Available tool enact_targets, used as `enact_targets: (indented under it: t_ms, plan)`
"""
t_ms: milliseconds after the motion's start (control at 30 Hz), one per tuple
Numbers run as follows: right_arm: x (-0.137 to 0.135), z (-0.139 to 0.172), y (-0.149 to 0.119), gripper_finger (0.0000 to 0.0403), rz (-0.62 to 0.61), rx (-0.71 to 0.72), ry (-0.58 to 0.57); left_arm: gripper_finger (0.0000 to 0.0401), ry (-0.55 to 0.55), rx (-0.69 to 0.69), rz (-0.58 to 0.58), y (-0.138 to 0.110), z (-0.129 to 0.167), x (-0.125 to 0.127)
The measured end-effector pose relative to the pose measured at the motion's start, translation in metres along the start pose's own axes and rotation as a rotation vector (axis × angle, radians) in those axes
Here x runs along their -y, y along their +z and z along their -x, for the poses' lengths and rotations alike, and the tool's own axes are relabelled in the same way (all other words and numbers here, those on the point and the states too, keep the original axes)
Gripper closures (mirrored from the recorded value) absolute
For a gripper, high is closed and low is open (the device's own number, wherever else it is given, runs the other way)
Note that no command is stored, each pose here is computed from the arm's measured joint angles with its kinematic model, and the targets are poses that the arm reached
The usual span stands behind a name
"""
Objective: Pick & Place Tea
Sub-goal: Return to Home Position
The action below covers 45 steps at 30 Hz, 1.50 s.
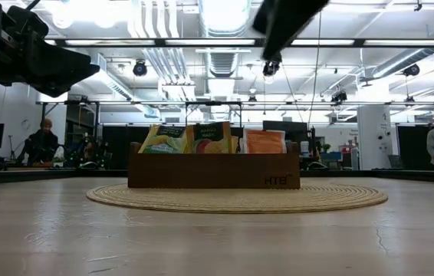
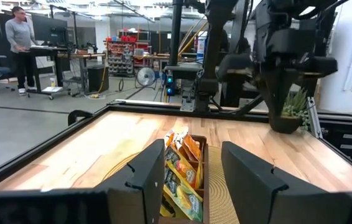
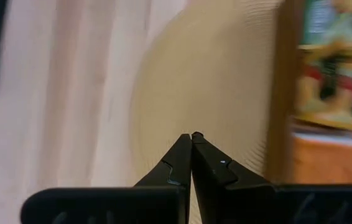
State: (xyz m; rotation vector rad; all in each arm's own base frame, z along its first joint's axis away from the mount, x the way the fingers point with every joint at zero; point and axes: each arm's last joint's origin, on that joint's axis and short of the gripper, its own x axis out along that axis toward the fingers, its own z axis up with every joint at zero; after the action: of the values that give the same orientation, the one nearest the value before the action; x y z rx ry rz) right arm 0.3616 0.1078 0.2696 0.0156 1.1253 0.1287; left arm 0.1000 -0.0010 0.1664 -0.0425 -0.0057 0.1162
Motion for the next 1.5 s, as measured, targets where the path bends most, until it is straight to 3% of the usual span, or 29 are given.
enact_targets:
  t_ms: [200, 267, 500, 667, 867, 1000, 1133, 1200, 1500]
  plan:
    - [-0.005, 0.052, -0.044, 0.0394, 0.022, 0.207, -0.289, 0.0248, 0.000, 0.000, 0.000, 0.000, 0.000, 0.000]
    - [-0.003, 0.070, -0.061, 0.0394, 0.006, 0.268, -0.326, 0.0248, 0.000, 0.000, 0.000, 0.000, 0.000, 0.000]
    - [0.011, 0.116, -0.113, 0.0394, -0.137, 0.403, -0.250, 0.0248, 0.000, 0.000, 0.000, 0.000, 0.000, 0.000]
    - [0.022, 0.137, -0.143, 0.0394, -0.174, 0.480, -0.218, 0.0248, 0.000, 0.000, 0.000, 0.000, 0.000, 0.000]
    - [0.033, 0.139, -0.177, 0.0394, -0.223, 0.608, -0.162, 0.0248, 0.000, -0.001, 0.000, 0.000, 0.000, 0.000]
    - [0.035, 0.137, -0.193, 0.0394, -0.102, 0.906, -0.020, 0.0248, 0.000, 0.000, 0.000, 0.000, 0.000, 0.000]
    - [0.034, 0.132, -0.213, 0.0394, 0.234, 1.227, 0.280, 0.0248, 0.000, -0.001, 0.000, 0.000, 0.000, 0.000]
    - [0.037, 0.134, -0.224, 0.0394, 0.329, 1.346, 0.383, 0.0248, 0.000, -0.001, 0.000, 0.000, 0.000, 0.000]
    - [0.060, 0.135, -0.279, 0.0394, 0.182, 1.368, 0.361, 0.0248, 0.000, -0.001, 0.000, 0.000, 0.000, 0.000]
